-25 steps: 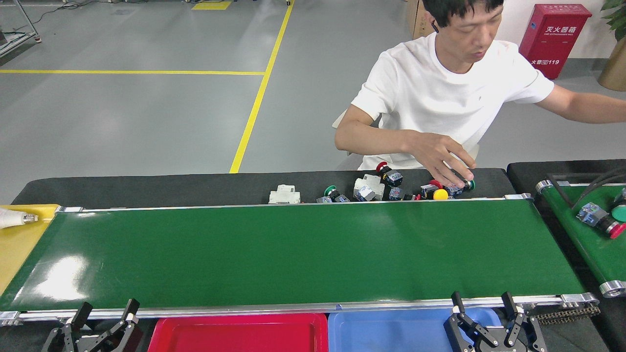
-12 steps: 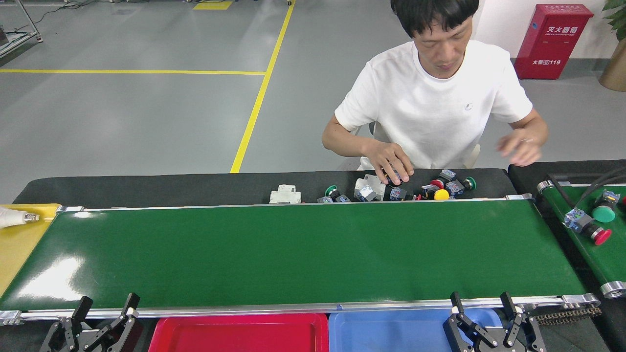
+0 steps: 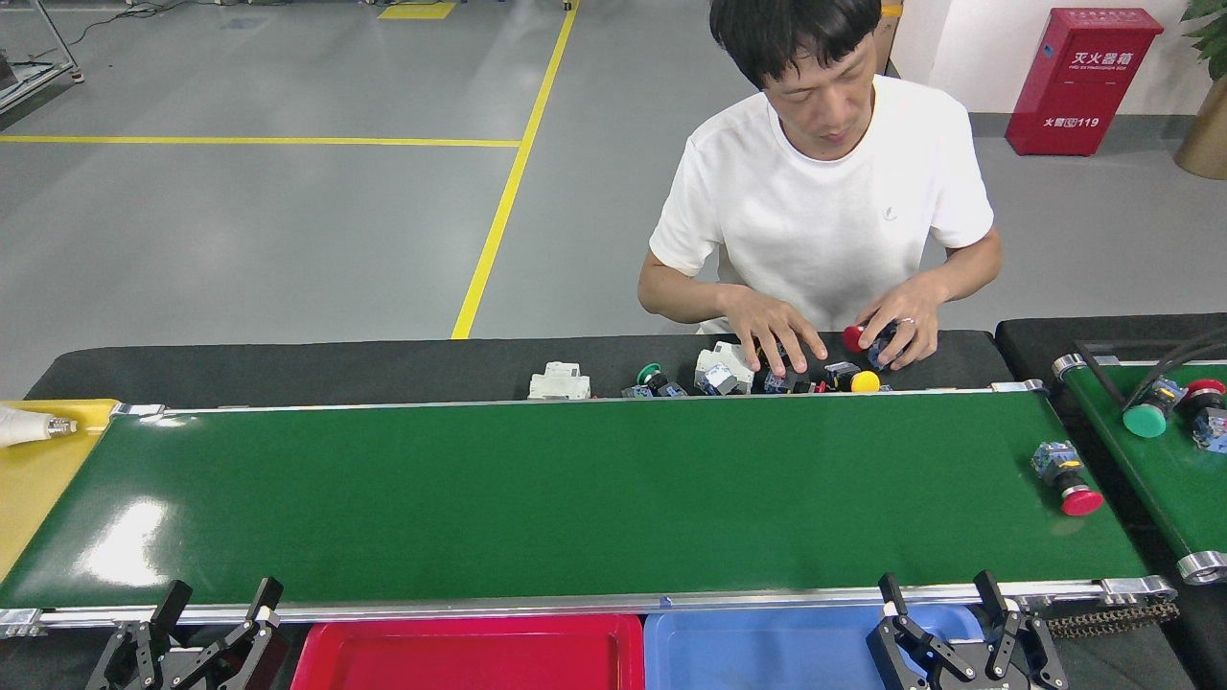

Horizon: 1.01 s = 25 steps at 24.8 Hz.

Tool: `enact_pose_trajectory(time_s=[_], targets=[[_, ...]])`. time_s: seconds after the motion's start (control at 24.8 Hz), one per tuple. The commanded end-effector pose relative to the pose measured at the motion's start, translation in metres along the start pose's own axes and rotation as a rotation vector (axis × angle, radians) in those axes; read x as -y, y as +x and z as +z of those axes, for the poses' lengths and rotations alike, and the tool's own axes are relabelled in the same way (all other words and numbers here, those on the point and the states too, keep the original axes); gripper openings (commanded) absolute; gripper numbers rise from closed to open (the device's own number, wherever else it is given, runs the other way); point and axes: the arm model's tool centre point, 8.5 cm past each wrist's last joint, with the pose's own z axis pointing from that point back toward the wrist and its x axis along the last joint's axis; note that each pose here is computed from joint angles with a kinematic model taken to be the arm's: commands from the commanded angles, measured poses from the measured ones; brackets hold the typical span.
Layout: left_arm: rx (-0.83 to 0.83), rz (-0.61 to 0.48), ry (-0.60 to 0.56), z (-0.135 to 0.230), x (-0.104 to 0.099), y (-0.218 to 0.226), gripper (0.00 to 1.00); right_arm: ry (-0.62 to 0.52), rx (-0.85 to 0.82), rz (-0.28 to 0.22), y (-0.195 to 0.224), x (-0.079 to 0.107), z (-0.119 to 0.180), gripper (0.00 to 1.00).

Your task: Pick switch part from conveyor to tray

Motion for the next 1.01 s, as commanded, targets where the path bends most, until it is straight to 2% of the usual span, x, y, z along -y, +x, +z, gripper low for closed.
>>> enact_pose_trajectory(time_s=[0.0, 0.2, 0.32, 0.52, 0.6, 0.73, 0.97], targets=[[0.008, 0.0, 0.027, -0.002, -0.006, 0.003, 1.0, 0.0, -0.007, 0.0, -0.001, 0.004, -0.001, 0.99], [-0.006, -0.02, 0.04, -0.005, -0.01, -0.001, 1.0, 0.012, -0.025, 0.003, -0.006, 0.005, -0.002, 0.99], [0.003, -0.014, 0.035, -0.014, -0.013, 0.003, 1.0, 0.084, -0.075, 0.016, -0.024, 0.006, -0.006, 0.98], [0.01, -0.007, 0.027, -0.024, -0.024, -0.004, 1.0, 0.111, -0.121, 0.031, -0.045, 0.017, -0.017, 0.97], [0.014, -0.006, 0.024, -0.024, -0.024, -0.003, 1.0, 0.094, -0.131, 0.035, -0.05, 0.024, -0.022, 0.97], [0.03, 0.011, 0.021, -0.024, -0.021, 0.003, 1.0, 0.142, -0.128, 0.041, -0.053, 0.022, -0.028, 0.97], [0.049, 0.022, 0.023, -0.026, -0.019, 0.01, 1.0, 0.16, -0.141, 0.032, -0.06, 0.019, -0.062, 0.92]])
